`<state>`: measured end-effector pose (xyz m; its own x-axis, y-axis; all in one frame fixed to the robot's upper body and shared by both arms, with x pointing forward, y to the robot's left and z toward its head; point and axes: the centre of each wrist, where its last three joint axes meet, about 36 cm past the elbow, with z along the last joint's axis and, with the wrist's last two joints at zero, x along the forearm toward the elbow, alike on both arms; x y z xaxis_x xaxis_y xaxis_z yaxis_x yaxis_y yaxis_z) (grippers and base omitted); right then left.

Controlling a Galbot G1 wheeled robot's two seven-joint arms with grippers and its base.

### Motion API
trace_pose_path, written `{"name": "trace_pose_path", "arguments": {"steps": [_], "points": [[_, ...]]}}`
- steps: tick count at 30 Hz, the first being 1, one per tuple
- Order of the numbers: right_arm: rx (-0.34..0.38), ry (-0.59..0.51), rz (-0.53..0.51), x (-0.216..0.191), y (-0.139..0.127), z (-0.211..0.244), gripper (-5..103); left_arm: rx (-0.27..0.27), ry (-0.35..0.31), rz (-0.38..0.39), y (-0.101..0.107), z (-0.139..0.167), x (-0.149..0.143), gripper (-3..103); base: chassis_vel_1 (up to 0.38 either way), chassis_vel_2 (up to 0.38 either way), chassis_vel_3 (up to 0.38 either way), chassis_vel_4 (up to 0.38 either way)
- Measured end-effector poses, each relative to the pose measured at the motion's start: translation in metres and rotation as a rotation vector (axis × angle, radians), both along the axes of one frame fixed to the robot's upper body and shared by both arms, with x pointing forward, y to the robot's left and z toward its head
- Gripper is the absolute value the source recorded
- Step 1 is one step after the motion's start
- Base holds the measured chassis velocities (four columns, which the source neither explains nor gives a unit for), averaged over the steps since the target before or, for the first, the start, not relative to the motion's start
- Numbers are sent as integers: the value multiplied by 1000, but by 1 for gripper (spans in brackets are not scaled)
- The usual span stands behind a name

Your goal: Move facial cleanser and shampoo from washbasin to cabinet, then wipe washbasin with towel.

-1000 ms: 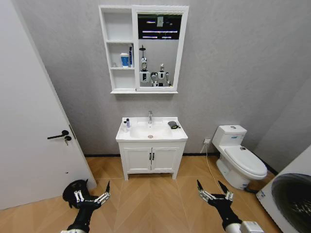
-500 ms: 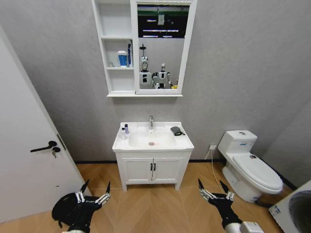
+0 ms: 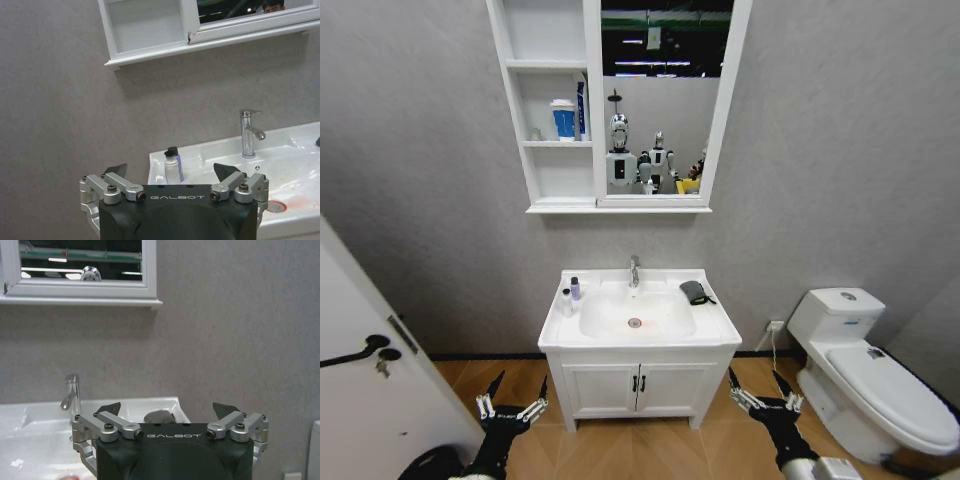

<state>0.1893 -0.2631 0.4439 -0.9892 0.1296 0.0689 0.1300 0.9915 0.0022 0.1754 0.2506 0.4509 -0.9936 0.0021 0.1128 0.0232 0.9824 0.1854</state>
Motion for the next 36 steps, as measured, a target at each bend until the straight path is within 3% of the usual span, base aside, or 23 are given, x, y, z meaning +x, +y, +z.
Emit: {"name": "trace_pose_path", "arguments": {"steps": [7, 9, 17, 19, 22, 26, 29, 36], "points": [[10, -20, 41, -3, 1, -5, 100, -13, 13, -32, -2, -5, 2, 98, -233, 247, 138, -186], [16, -13, 94, -4, 5, -8, 100, -48, 27, -60, -4, -10, 2, 98, -24, 51, 27, -53], [-50, -15, 162, -7, 10, -26, 100, -83, 93, -105, -5, -38, 16, 97, 56, -38, -35, 43], [-78, -16, 162, -14, 9, -34, 100, -117, 144, -121, -8, -56, 31, 97, 8, -18, -22, 28], [-109, -30, 156, -18, 7, -41, 100, -146, 163, -129, -10, -70, 54, 97, 0, 0, 0, 0], [-135, -48, 134, -18, 4, -44, 100, -174, 159, -129, -11, -78, 79, 97, -13, 5, 27, -11], [-165, -57, 111, -20, -2, -45, 100, -207, 146, -117, -13, -85, 114, 97, 0, 0, 0, 0], [-163, -31, 113, -29, -6, -46, 100, -199, 129, -50, -2, -97, 161, 97, 0, 0, 0, 0]]}}
